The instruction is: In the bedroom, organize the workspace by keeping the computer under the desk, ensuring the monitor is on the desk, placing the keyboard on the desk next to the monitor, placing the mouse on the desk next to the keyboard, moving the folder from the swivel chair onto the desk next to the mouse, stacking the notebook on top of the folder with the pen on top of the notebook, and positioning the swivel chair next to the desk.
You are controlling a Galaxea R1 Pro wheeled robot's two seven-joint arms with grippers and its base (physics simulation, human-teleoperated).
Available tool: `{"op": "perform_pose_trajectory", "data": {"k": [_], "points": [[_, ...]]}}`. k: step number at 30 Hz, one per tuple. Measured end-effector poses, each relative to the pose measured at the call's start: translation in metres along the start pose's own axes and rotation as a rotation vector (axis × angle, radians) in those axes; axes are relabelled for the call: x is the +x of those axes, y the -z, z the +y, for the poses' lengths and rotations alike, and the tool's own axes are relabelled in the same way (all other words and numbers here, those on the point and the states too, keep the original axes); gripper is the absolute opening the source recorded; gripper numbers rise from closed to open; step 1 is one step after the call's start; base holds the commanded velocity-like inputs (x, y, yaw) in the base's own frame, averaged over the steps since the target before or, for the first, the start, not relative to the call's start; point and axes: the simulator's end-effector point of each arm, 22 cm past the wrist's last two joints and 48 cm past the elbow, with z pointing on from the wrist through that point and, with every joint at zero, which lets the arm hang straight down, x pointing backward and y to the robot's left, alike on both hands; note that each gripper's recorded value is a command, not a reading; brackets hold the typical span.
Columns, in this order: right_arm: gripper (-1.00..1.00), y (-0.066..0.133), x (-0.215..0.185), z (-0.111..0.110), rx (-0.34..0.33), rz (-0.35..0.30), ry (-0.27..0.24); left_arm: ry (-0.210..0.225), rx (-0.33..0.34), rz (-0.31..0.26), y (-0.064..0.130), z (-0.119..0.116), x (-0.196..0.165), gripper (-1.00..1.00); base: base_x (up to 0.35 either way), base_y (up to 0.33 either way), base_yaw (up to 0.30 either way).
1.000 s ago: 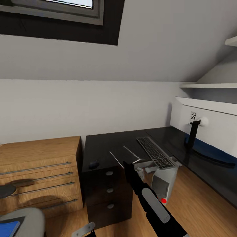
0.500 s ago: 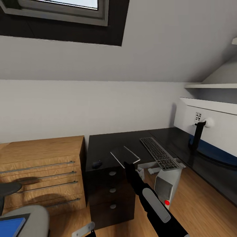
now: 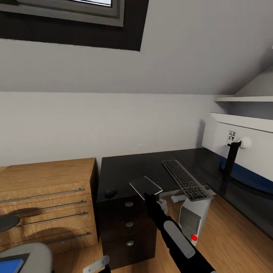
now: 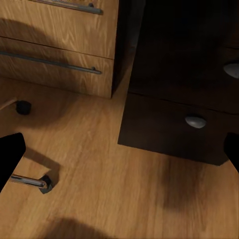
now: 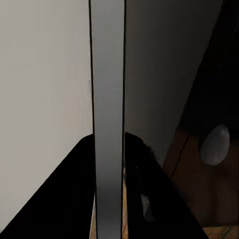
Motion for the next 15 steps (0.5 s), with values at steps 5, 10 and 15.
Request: {"op": "perform_pose_trajectory", "data": {"k": [5, 10, 15], "points": [[-1.00, -0.001, 0.005, -0.009, 0.021, 0.002, -0.007, 0.001, 0.001, 0.000, 0.000, 0.000, 0.000, 1.00, 0.011, 0.000, 0.000], [-1.00, -0.002, 0.008, -0.019, 0.045, 0.005, -0.011, 0.003, 0.002, -0.002, 0.000, -0.001, -0.001, 1.00, 0.001, 0.000, 0.000], [-1.00, -0.002, 0.008, -0.022, 0.051, 0.005, -0.011, 0.003, 0.002, -0.002, 0.000, -0.001, -0.001, 1.00, 0.000, 0.000, 0.000]]}}
